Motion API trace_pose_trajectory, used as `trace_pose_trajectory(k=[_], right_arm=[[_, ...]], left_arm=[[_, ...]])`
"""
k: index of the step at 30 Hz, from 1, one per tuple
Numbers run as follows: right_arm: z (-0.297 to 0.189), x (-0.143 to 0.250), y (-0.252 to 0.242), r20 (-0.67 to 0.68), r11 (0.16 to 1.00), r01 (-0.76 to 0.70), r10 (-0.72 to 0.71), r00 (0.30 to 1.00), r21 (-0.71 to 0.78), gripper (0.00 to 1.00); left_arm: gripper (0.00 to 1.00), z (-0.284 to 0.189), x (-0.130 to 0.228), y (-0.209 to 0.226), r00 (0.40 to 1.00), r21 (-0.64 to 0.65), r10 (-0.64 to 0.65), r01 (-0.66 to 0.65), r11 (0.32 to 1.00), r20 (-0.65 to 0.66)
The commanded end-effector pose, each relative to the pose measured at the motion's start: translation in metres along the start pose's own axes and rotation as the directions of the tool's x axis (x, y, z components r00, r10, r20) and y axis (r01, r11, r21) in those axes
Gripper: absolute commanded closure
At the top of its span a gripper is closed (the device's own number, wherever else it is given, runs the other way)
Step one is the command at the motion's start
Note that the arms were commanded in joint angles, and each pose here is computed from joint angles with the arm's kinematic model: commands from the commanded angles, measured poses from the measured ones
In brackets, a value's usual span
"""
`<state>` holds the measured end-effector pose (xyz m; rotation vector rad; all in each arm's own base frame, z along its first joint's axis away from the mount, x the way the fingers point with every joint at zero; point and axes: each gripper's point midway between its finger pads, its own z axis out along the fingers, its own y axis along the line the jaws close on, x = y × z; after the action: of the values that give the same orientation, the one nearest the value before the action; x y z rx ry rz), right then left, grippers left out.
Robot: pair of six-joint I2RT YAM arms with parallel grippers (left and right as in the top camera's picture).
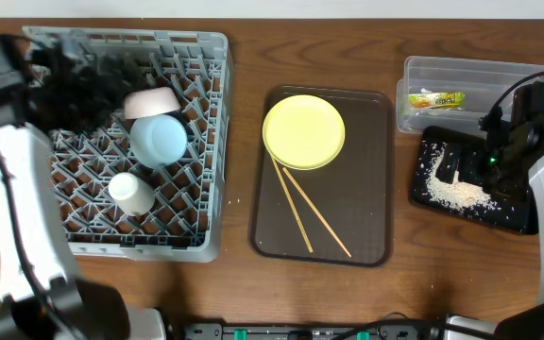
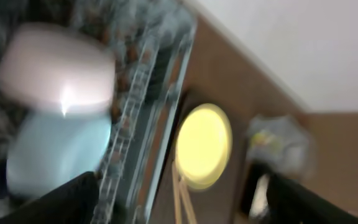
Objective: Sort waste into correct bins and load items into the dishwasher
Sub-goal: 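Reach the left gripper down to the wooden chopsticks on the tray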
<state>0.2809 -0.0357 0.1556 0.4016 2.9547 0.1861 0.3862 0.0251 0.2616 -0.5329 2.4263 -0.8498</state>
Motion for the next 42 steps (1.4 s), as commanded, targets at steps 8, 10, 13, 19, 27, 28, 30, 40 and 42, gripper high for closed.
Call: trace_pose_trajectory(k=[8, 10, 13, 19, 27, 28, 30, 40, 42], right_arm=[[-0.005, 0.0, 0.001, 0.015, 1.0, -0.01, 0.01, 1.0, -0.005, 0.01], [-0.005, 0.0, 0.001, 0.014, 1.0, -0.01, 0.01, 1.0, -0.005, 0.01], [-0.005, 0.0, 0.001, 0.014, 1.0, -0.01, 0.01, 1.0, -0.005, 0.01], [-0.005, 0.001, 0.001, 0.011, 1.0, -0.011, 0.011, 1.0, -0.005, 0.01], [-0.005, 0.001, 0.001, 0.008, 1.0, -0.009, 0.009, 1.0, -0.005, 0.01], [-0.005, 0.002, 0.001, 0.007, 1.0, -0.009, 0.009, 1.0, -0.005, 0.01], [-0.005, 0.002, 0.001, 0.008, 1.0, -0.009, 0.009, 1.0, -0.005, 0.01], [-0.005, 0.001, 0.001, 0.011, 1.0, -0.009, 0.009, 1.0, -0.005, 0.01], [-0.005, 0.001, 0.001, 0.011, 1.0, -0.009, 0.009, 1.0, -0.005, 0.01]], left_arm=[[0.12, 0.046, 0.125, -0.023, 0.967, -0.408, 0.026, -0.131, 0.904, -0.254], [0.12, 0.06, 0.143, -0.027, 0.959, -0.429, 0.048, -0.17, 0.887, -0.28], [0.12, 0.087, 0.171, -0.033, 0.938, -0.428, 0.118, -0.257, 0.866, -0.326], [0.11, 0.14, 0.221, -0.038, 0.899, -0.395, 0.173, -0.34, 0.853, -0.401], [0.11, 0.202, 0.266, -0.021, 0.837, -0.406, 0.208, -0.444, 0.799, -0.506], [0.11, 0.207, 0.271, -0.017, 0.831, -0.412, 0.202, -0.449, 0.793, -0.518], [0.12, 0.215, 0.28, -0.008, 0.818, -0.426, 0.188, -0.462, 0.778, -0.544], [0.37, 0.233, 0.317, 0.021, 0.754, -0.442, 0.115, -0.494, 0.749, -0.647], [0.48, 0.233, 0.319, 0.023, 0.75, -0.444, 0.112, -0.497, 0.745, -0.652]])
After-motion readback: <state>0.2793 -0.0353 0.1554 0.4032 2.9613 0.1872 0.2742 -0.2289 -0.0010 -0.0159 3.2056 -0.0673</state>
